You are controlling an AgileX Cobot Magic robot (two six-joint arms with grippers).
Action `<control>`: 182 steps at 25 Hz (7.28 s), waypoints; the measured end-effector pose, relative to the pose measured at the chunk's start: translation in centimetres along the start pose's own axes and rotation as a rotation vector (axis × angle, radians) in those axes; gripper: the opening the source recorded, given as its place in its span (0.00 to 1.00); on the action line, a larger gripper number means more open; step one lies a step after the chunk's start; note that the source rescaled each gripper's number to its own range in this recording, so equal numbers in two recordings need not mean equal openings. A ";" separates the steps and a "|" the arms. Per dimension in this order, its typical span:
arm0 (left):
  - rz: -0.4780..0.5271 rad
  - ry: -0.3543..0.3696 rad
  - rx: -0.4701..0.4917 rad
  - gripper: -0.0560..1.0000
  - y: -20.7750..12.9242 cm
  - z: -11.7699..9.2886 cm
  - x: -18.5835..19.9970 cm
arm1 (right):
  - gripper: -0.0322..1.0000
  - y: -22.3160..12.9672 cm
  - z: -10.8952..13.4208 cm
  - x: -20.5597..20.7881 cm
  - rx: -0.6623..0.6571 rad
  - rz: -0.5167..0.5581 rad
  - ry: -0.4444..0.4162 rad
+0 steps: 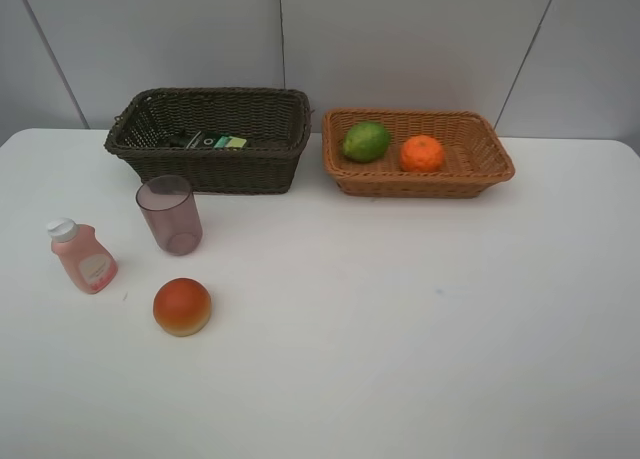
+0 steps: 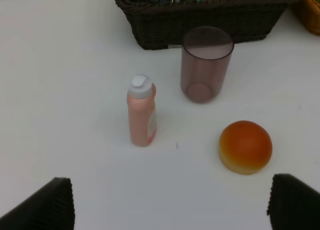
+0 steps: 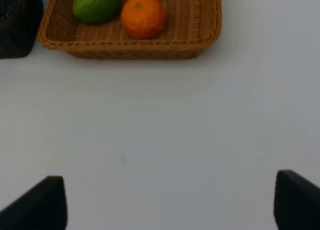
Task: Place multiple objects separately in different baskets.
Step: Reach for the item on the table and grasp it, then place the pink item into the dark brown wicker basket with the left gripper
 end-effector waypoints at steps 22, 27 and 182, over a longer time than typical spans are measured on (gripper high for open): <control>0.000 0.000 0.000 1.00 0.0 0.0 0.0 | 0.68 -6.5 -3.1 1.5 0.009 -0.231 0.012; 0.000 0.001 0.000 1.00 0.0 0.0 0.0 | 0.68 -6.5 -3.2 1.6 -0.042 -0.257 -0.067; 0.804 -0.298 -0.385 0.05 11.7 -10.8 -36.2 | 0.68 -6.5 -3.3 1.6 -0.059 -0.268 -0.105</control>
Point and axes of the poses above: a point on each arm's last joint axis where the gripper is mounted, x pointing back along that axis away from the gripper, z along the wrist's bending axis when the last joint is at zero, y = z × x, the point moved 2 cm from there along -x, pointing out along that axis toward the gripper, and after that the axes turned 14 degrees about -x, right-handed, at the moved point
